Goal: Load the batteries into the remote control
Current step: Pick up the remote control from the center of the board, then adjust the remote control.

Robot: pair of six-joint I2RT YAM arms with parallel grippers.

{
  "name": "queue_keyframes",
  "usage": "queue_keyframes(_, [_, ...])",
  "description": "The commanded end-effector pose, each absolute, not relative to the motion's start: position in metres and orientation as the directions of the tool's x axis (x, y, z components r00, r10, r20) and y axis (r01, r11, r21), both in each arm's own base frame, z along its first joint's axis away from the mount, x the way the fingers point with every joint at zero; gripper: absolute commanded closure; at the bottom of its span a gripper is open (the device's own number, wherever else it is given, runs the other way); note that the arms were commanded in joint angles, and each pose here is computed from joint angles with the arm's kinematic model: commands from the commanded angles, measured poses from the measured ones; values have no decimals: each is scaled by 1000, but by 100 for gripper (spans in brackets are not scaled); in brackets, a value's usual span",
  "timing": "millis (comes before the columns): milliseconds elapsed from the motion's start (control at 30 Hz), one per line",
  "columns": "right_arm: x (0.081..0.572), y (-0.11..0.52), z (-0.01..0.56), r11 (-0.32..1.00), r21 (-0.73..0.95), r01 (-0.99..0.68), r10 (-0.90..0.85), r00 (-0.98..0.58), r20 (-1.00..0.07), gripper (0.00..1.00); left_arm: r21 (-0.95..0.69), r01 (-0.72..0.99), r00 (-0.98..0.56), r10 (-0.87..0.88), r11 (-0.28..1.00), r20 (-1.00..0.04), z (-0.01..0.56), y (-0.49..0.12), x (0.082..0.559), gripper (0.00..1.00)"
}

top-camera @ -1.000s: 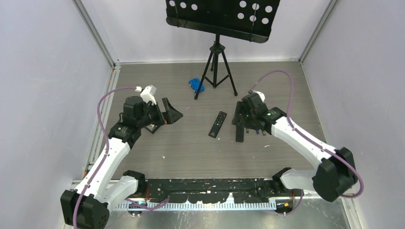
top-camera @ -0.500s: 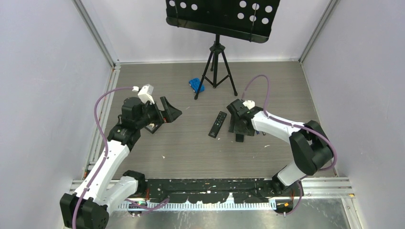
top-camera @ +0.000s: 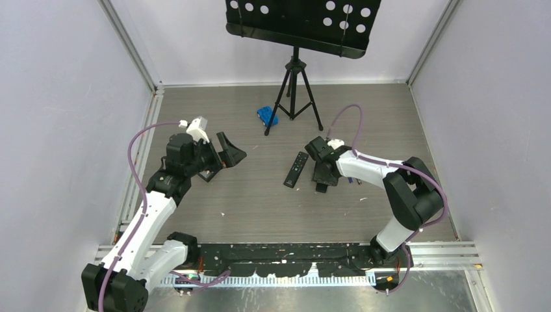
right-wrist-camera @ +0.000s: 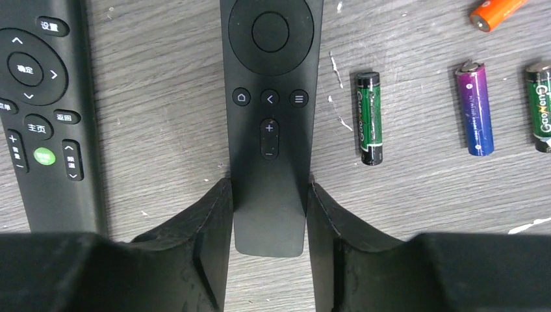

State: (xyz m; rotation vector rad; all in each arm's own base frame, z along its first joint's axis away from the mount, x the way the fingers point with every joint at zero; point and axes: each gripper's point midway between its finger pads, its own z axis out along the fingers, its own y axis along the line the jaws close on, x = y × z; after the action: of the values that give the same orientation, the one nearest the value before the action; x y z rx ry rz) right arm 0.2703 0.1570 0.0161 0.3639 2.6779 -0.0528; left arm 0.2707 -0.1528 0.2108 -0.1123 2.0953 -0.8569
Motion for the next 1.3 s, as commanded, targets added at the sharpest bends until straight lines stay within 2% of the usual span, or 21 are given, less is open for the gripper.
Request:
queue_keyframes(0, [271,159,14,960,35,277,265,-862,-432,69,-607,236,-597,-380,759,-707,231,-151,274,1])
queue_keyframes(67, [274,167,23,962,91,259,272,-852,-447,75,-608,254,-592,-377,752,-712,235,-153,272,1])
queue_keyframes(200, [279,188,58,950,252,185,289,-826,-483,78,-630,309,-597,-370,713,-712,246,-161,264,0])
queue_keyframes(300, [278,220,100,899,436,45,282,-821,-497,80,-674,367,-621,-370,641,-691,259,-175,255,0])
queue_keyframes(400, [258,265,152,749,648,-136,239,-857,-457,80,-733,388,-642,-407,559,-650,274,-186,252,0])
queue_keyframes(533, [231,302,222,511,808,-294,223,-862,-455,80,-806,428,-691,-427,408,-583,299,-204,244,0])
queue_keyframes(633, [206,326,268,330,859,-391,201,-860,-468,80,-841,472,-717,-440,266,-541,325,-217,239,0])
queue_keyframes(733, [181,345,301,200,862,-465,157,-854,-497,80,-862,472,-752,-428,183,-502,339,-228,233,0])
queue_keyframes(1000, [158,372,333,60,852,-520,134,-842,-523,81,-900,408,-796,-423,155,-434,338,-235,223,2])
queue_keyframes(1067, [158,375,339,27,858,-512,145,-847,-511,81,-905,399,-800,-426,147,-422,338,-234,219,6])
queue_keyframes(1267, [166,380,340,32,871,-489,175,-856,-487,80,-923,374,-822,-431,87,-373,343,-233,207,31])
